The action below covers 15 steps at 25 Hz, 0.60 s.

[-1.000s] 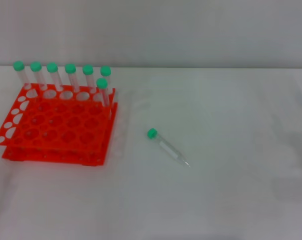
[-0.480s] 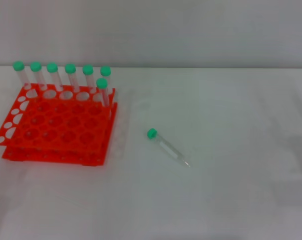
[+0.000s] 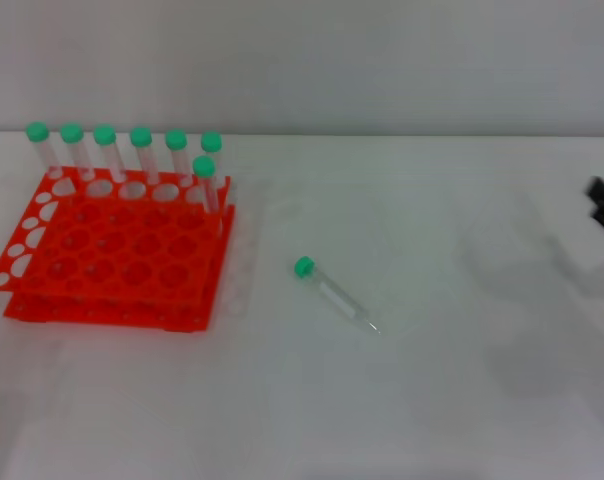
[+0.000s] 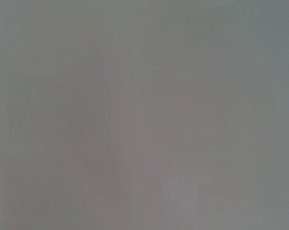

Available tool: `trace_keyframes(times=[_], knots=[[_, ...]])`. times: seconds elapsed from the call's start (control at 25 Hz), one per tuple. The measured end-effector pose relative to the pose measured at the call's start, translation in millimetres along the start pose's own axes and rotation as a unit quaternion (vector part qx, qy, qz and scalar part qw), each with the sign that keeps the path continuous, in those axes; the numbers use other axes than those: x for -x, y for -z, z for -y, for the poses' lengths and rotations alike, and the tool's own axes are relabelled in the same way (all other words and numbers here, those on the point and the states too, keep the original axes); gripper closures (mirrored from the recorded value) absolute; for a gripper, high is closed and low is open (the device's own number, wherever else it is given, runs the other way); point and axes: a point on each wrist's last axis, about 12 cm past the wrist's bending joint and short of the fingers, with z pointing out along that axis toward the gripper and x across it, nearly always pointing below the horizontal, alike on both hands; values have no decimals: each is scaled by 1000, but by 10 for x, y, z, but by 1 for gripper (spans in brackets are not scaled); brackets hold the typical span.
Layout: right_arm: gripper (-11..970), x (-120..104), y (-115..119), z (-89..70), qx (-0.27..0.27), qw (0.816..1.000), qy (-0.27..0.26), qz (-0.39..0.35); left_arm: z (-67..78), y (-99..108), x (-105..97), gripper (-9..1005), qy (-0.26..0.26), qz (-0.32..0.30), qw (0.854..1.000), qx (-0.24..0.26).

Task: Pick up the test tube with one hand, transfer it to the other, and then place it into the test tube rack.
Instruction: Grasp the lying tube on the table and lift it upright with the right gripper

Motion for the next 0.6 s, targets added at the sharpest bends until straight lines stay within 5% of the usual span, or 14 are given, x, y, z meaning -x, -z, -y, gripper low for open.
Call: trace_keyframes(times=[0.32, 0.6], knots=[[161, 258, -486, -270, 129, 991, 12, -39, 109, -96, -32, 149, -10, 8, 1000, -11], [161, 700, -947, -507, 196, 961, 56, -185, 152, -154, -35, 150, -4, 14, 1000, -16]])
